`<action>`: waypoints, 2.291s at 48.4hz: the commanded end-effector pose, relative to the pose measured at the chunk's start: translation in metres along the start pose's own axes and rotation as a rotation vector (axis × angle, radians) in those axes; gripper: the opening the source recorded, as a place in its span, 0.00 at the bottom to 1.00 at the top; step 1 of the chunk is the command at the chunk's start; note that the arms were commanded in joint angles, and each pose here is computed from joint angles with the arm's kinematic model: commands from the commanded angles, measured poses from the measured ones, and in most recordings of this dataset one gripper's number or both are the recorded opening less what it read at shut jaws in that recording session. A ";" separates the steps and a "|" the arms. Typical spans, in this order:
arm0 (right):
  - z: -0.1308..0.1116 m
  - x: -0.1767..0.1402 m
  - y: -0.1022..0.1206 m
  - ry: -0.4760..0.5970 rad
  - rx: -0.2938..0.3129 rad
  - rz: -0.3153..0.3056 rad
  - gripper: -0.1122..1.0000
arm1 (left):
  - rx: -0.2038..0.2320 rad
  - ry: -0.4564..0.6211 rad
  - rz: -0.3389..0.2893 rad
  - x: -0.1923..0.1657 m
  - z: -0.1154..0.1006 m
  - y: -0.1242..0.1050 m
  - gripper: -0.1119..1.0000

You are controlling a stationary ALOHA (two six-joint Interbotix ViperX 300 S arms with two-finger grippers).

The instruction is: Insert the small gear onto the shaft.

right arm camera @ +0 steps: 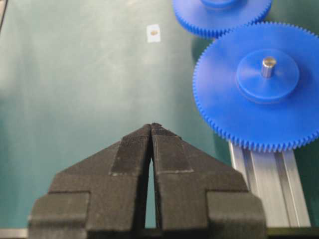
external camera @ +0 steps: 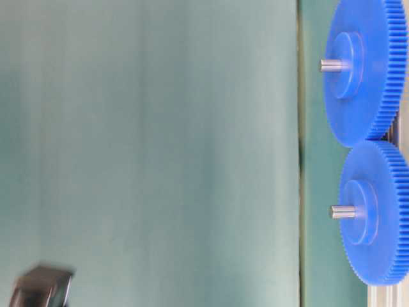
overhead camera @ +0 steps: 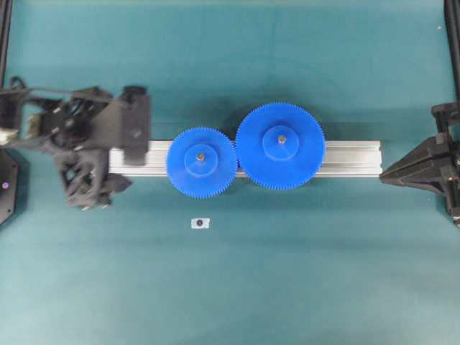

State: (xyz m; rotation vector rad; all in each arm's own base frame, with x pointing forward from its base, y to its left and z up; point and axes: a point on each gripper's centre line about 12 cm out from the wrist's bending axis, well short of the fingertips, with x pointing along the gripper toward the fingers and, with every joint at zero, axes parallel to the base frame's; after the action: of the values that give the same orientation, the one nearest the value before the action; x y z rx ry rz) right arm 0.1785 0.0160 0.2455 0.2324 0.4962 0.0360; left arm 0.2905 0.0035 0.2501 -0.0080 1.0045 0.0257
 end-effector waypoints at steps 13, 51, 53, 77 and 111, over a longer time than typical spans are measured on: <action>0.002 -0.009 0.000 -0.047 0.011 0.010 0.16 | -0.014 -0.193 -0.013 -0.036 0.004 -0.003 0.83; -0.002 -0.015 -0.003 -0.101 0.010 0.006 0.16 | -0.021 -0.306 -0.030 -0.050 -0.018 -0.006 0.83; -0.002 -0.016 -0.004 -0.111 0.011 0.006 0.16 | -0.021 -0.311 -0.031 -0.050 -0.017 -0.006 0.83; -0.003 -0.018 -0.008 -0.119 0.020 -0.012 0.16 | -0.022 -0.329 -0.032 -0.050 -0.020 -0.006 0.83; -0.010 -0.017 -0.029 -0.091 0.002 -0.142 0.16 | -0.028 -0.328 -0.033 -0.050 -0.022 -0.006 0.83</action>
State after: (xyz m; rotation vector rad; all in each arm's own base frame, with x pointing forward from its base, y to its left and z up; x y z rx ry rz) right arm 0.1571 -0.0107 0.2371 0.1978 0.4144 -0.1046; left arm 0.2442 -0.0032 0.2744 -0.0471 0.6977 0.0138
